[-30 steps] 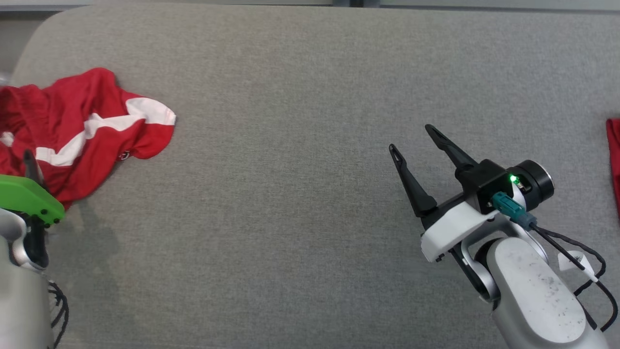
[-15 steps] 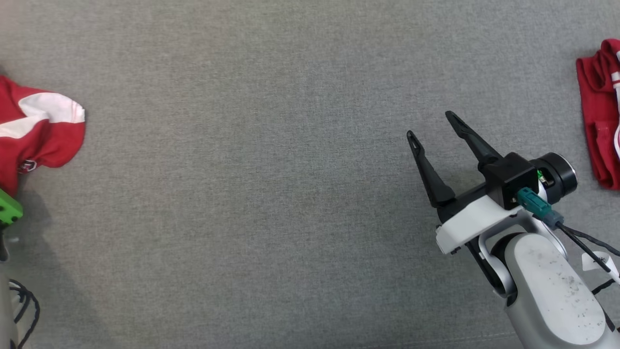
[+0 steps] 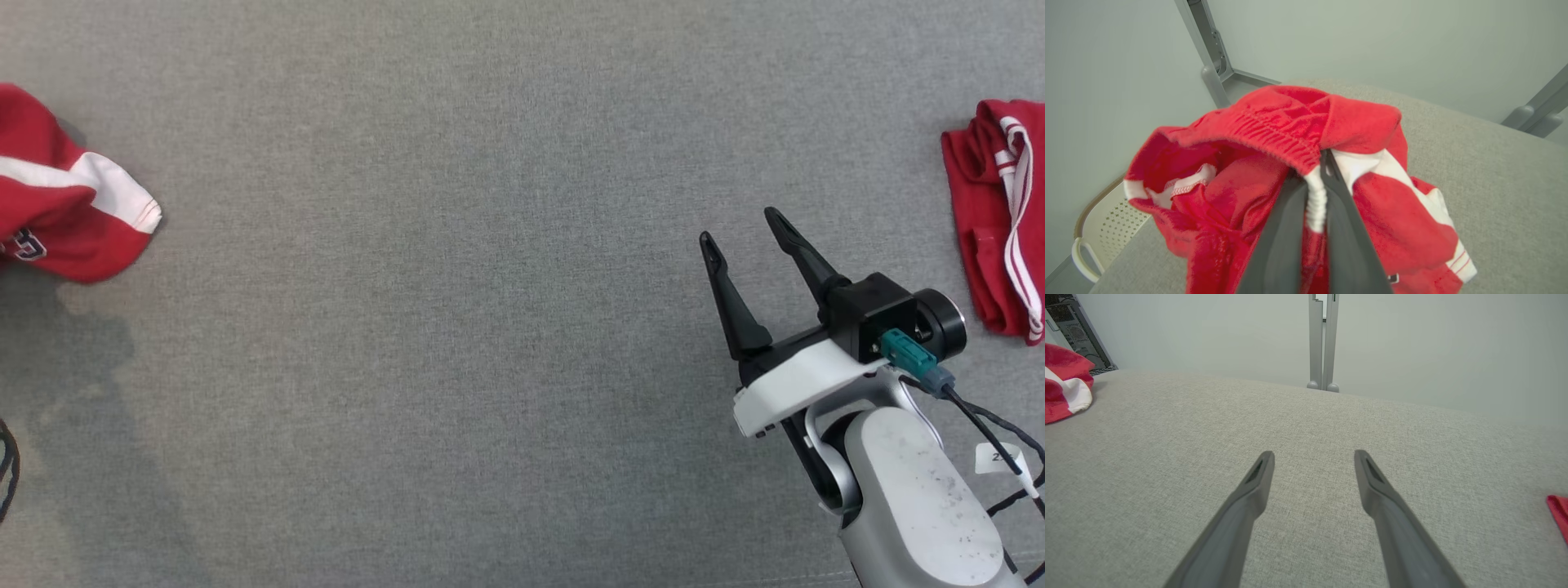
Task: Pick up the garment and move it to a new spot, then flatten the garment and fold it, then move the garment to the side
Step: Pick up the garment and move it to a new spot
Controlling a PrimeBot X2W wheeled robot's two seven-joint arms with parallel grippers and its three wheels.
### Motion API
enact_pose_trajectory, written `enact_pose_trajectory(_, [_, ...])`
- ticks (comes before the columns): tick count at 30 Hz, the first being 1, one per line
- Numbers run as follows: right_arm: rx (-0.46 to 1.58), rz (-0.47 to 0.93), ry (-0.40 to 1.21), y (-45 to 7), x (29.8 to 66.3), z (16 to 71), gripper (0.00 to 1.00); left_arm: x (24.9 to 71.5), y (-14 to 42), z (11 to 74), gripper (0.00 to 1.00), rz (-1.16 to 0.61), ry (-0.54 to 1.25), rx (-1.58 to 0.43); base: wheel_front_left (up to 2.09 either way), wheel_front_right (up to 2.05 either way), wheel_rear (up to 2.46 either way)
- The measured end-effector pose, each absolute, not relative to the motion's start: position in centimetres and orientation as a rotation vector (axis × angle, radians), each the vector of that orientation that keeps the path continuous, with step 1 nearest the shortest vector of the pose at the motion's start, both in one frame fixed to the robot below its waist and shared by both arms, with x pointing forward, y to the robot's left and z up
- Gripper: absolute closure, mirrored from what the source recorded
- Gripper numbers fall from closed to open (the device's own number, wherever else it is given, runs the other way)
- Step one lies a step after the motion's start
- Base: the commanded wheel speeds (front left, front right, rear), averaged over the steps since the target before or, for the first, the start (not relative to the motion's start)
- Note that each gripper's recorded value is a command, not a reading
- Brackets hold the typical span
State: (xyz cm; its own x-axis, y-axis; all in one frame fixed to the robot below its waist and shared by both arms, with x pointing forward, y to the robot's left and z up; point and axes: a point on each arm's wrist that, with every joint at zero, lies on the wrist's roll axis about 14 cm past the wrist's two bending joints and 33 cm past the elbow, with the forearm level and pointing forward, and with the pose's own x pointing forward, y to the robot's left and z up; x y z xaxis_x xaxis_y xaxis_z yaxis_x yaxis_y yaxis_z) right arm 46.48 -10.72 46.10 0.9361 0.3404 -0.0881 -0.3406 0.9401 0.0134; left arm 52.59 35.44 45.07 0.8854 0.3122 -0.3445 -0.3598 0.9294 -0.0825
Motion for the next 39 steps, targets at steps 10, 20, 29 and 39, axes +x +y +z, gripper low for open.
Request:
enact_pose_trajectory(10, [0.037, 0.304, 0.000, -11.1, 44.4, 49.6, 0.00, 55.0, 25.8, 60.5, 1.00, 0.055, -0.009, -0.127, 0.00, 0.00, 0.00])
enact_pose_trajectory(20, [0.041, 0.206, -0.062, -14.2, 42.0, 52.2, 0.00, 52.2, 7.7, 67.9, 1.00, -0.379, -0.173, -0.236, 0.00, 0.00, 0.00])
enact_pose_trajectory(29, [0.024, 0.070, -0.072, -18.9, 39.9, 52.9, 0.00, 48.4, -5.3, 61.7, 1.00, -0.684, -0.045, -0.196, 0.00, 0.00, 0.00])
enact_pose_trajectory(39, [0.025, -0.041, -0.032, -22.4, 38.6, 51.4, 0.00, 44.9, -8.3, 47.1, 0.87, -0.718, 0.322, -0.228, 0.00, 0.00, 0.00])
